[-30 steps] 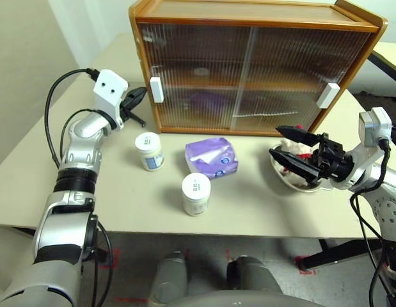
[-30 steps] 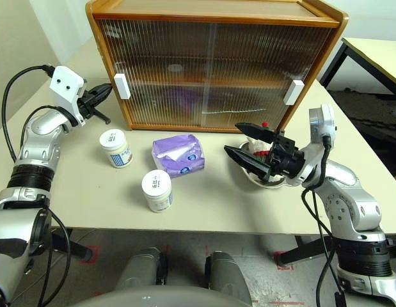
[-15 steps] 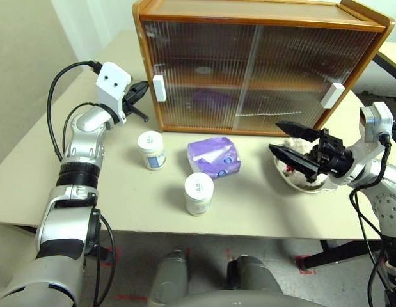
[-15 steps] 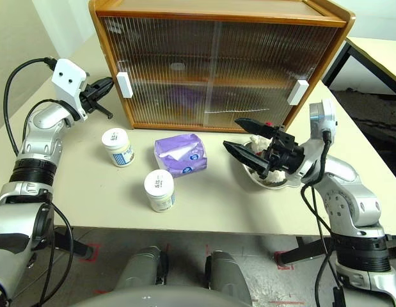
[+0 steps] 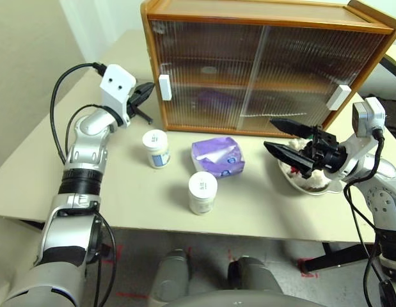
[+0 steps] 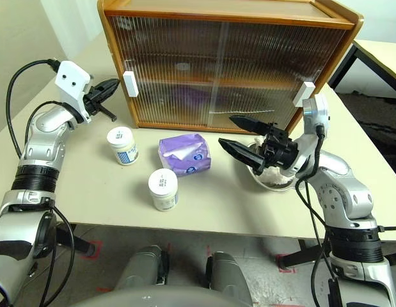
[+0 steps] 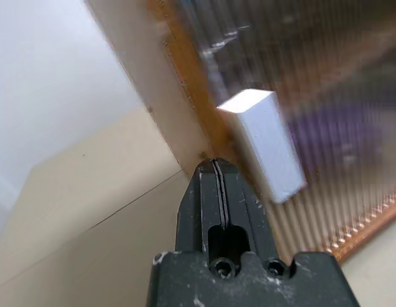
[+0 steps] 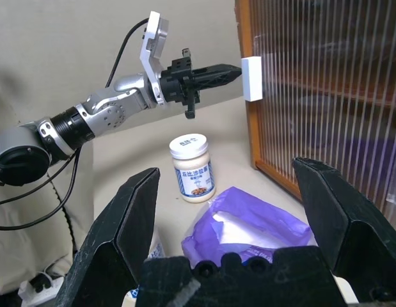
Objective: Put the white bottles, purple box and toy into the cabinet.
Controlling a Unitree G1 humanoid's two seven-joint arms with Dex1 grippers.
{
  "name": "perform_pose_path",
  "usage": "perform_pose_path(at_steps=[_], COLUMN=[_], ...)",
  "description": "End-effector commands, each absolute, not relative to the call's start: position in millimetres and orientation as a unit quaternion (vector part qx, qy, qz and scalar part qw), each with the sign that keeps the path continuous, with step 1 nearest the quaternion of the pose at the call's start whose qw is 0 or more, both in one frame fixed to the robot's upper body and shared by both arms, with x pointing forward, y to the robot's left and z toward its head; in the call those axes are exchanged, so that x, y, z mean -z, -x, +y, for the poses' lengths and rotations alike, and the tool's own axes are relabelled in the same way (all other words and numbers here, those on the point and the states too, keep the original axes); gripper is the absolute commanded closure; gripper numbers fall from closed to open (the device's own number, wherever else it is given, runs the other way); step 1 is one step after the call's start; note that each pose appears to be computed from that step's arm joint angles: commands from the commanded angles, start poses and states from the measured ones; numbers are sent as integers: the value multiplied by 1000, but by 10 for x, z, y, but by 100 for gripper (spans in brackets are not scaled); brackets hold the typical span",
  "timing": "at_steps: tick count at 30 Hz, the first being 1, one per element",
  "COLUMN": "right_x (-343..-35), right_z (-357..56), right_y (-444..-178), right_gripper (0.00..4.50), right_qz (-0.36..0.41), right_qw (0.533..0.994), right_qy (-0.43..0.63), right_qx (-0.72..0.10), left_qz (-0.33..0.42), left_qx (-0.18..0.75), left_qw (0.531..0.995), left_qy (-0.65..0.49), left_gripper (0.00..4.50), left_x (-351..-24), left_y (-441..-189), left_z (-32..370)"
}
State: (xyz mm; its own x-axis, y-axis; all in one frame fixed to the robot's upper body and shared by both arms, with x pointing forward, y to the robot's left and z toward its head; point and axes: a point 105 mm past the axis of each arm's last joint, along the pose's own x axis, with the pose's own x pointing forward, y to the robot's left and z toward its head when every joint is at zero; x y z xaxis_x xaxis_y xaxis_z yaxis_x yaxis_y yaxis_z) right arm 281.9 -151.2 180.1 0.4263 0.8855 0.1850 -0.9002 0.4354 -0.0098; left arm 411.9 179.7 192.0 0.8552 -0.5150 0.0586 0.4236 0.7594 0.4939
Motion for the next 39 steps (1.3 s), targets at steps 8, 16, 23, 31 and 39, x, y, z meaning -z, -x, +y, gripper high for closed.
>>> perform_pose_path(at_steps=[8, 16, 23, 31, 39], right_x=[-1779, -1771, -1780, -1844, -1846], right_z=[-1496, -1498, -1498, -1469, -1518], right_y=[-2838, -2835, -2823, -2793, -2725], right_gripper=[0, 0, 0, 0, 0], right_qz=[-77, -79, -98, -126, -130], right_qw=[842, 844, 852, 859, 871], right_qy=[-51, -55, -87, -108, -100], right_qx=[-532, -527, -506, -484, -463], left_qz=[-90, -99, -101, -108, -116], left_qx=[272, 295, 313, 345, 379], left_qw=[924, 917, 913, 903, 890], left_qy=[-251, -250, -239, -233, -225], left_gripper=[448, 448, 448, 448, 448], left_x=[-1903, -1965, -1961, -1972, -1990], left_y=[-4107, -4166, -4197, -4264, -4319], left_z=[1706, 1527, 1378, 1120, 830])
